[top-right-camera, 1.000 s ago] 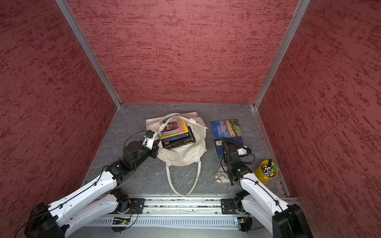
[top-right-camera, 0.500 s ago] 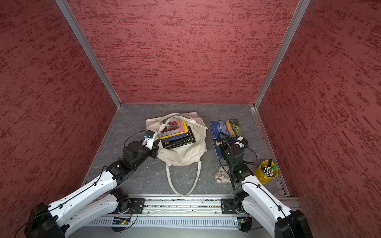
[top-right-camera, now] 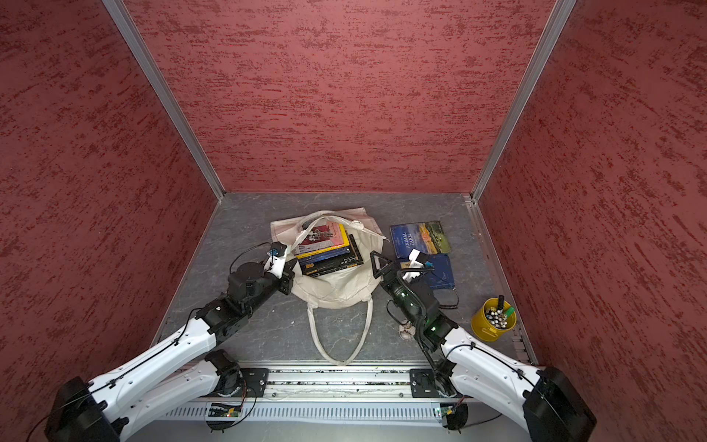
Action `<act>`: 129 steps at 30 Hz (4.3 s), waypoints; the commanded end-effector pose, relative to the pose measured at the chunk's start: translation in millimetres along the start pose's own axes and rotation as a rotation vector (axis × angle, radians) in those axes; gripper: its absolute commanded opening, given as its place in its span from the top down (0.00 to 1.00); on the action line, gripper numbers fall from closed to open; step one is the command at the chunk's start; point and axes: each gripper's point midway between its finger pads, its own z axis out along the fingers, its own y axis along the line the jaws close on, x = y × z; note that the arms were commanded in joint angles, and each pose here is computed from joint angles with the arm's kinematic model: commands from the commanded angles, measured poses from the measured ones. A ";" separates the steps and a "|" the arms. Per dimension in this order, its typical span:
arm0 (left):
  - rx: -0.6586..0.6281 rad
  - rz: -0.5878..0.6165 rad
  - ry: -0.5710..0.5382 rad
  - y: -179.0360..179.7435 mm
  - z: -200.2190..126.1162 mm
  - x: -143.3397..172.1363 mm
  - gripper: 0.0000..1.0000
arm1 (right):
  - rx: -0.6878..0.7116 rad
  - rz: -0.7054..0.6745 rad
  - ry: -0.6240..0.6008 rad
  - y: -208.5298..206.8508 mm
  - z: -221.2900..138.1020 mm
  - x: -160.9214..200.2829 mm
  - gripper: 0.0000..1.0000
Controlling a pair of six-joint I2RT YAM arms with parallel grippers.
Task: Take out the books from the canvas bag
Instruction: Pick up the book from the canvas bag.
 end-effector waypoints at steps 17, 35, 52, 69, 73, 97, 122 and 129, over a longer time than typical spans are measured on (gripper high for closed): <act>0.149 0.012 -0.072 -24.1 -8.9 -43.2 1.00 | -0.118 0.035 0.123 47.1 35.5 91.5 0.01; 0.016 -0.138 -0.250 -14.1 -26.8 -64.9 1.00 | 0.090 0.035 0.020 -10.6 82.8 105.3 0.01; -0.015 -0.217 -0.287 -15.5 -35.8 -47.3 1.00 | 0.095 0.007 0.114 -39.5 126.7 119.0 0.14; 0.030 -0.152 -0.347 -24.9 -33.8 -29.2 1.00 | 0.201 -0.072 0.068 -65.8 155.5 94.8 0.47; 0.030 -0.154 -0.354 -23.9 -36.4 -28.2 1.00 | 0.221 -0.036 0.082 -80.6 157.7 93.4 0.47; 0.050 -0.146 -0.386 -26.5 -40.3 -27.4 1.00 | 0.222 -0.014 0.070 -82.5 186.3 80.8 0.59; 0.043 -0.135 -0.390 -25.7 -41.0 -27.1 1.00 | 0.179 0.019 0.112 -64.1 179.0 88.3 0.55; 0.048 -0.133 -0.390 -27.0 -40.7 -27.7 1.00 | 0.177 0.049 0.149 -69.9 186.4 99.9 0.56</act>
